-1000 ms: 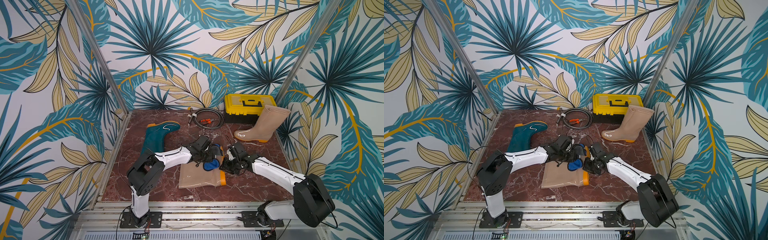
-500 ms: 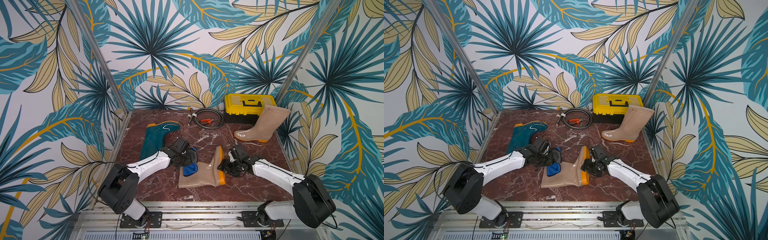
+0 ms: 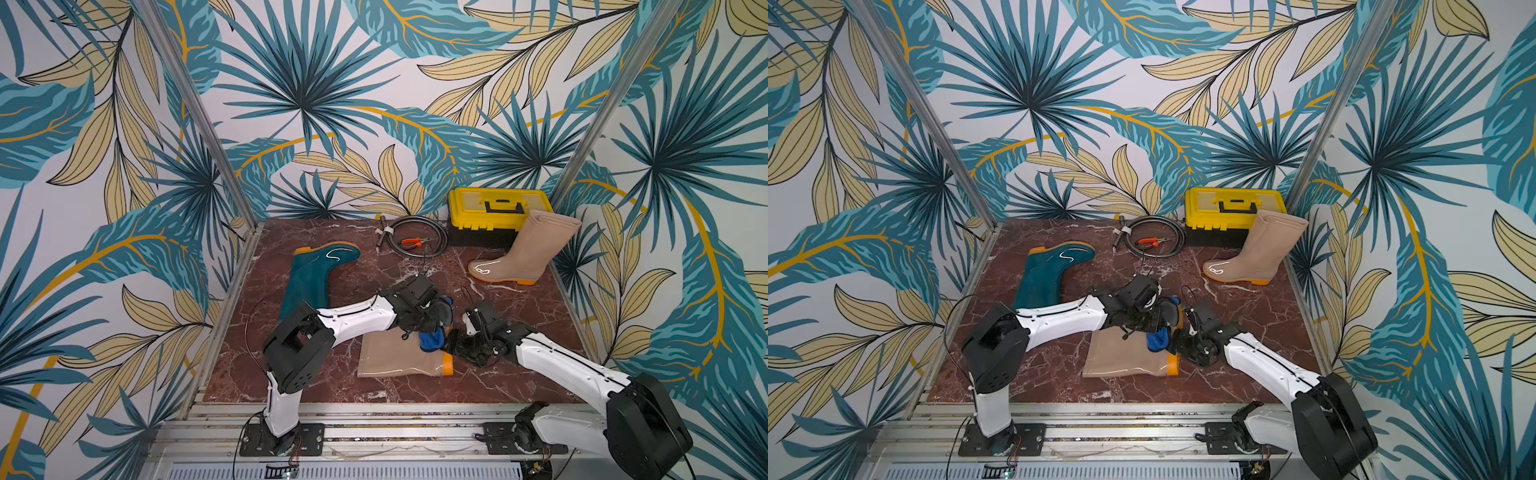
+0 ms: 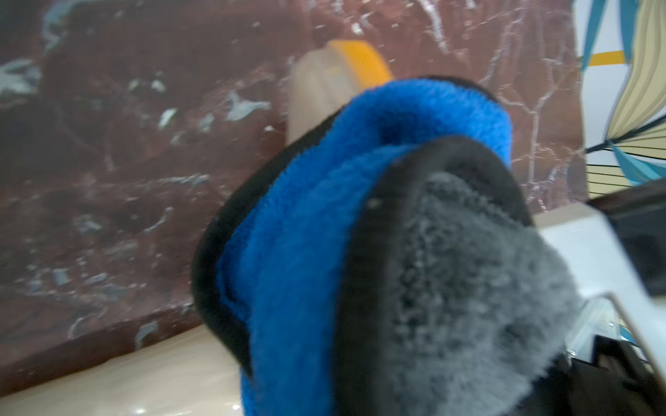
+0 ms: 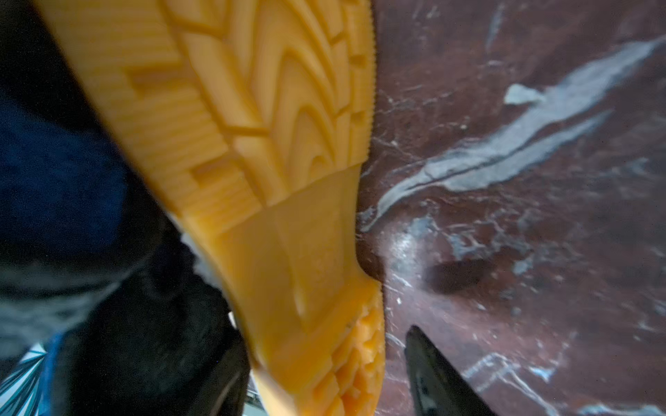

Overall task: Wipe the rubber boots with a cloth
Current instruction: Wipe the dirt off the rubber boot.

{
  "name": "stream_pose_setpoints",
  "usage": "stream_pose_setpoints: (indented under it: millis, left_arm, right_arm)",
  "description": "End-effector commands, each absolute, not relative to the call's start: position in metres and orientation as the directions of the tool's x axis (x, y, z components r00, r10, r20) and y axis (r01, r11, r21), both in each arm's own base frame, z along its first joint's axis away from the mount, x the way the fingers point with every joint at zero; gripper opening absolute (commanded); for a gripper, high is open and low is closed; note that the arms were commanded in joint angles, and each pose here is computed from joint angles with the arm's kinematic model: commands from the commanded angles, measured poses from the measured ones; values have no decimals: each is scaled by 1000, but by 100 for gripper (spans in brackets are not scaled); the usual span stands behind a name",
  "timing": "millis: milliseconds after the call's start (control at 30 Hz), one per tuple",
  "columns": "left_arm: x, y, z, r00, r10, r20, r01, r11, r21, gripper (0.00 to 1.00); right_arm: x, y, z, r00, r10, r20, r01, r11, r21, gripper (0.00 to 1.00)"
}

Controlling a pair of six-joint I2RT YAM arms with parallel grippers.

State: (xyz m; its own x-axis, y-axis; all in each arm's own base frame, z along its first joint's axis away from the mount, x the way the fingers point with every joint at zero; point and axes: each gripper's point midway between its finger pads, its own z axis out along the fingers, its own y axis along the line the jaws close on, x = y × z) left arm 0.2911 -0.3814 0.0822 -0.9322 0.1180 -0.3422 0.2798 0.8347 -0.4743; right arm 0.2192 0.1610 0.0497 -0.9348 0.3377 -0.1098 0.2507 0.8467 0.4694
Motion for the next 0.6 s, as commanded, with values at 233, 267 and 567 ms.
stream_pose_setpoints:
  millis: [233, 267, 567]
  left_arm:
    - [287, -235, 60, -963, -82, -256, 37, 904, -426, 0]
    - [285, -226, 61, -962, -100, -255, 19, 904, -427, 0]
    - [285, -268, 126, -924, -100, -369, 106, 860, -499, 0]
  right_arm:
    - [177, 139, -6, -928, 369, 56, 367, 878, 308, 44]
    - [176, 139, -6, -927, 371, 58, 370, 876, 310, 42]
    - [169, 137, -10, -924, 377, 71, 380, 874, 305, 34]
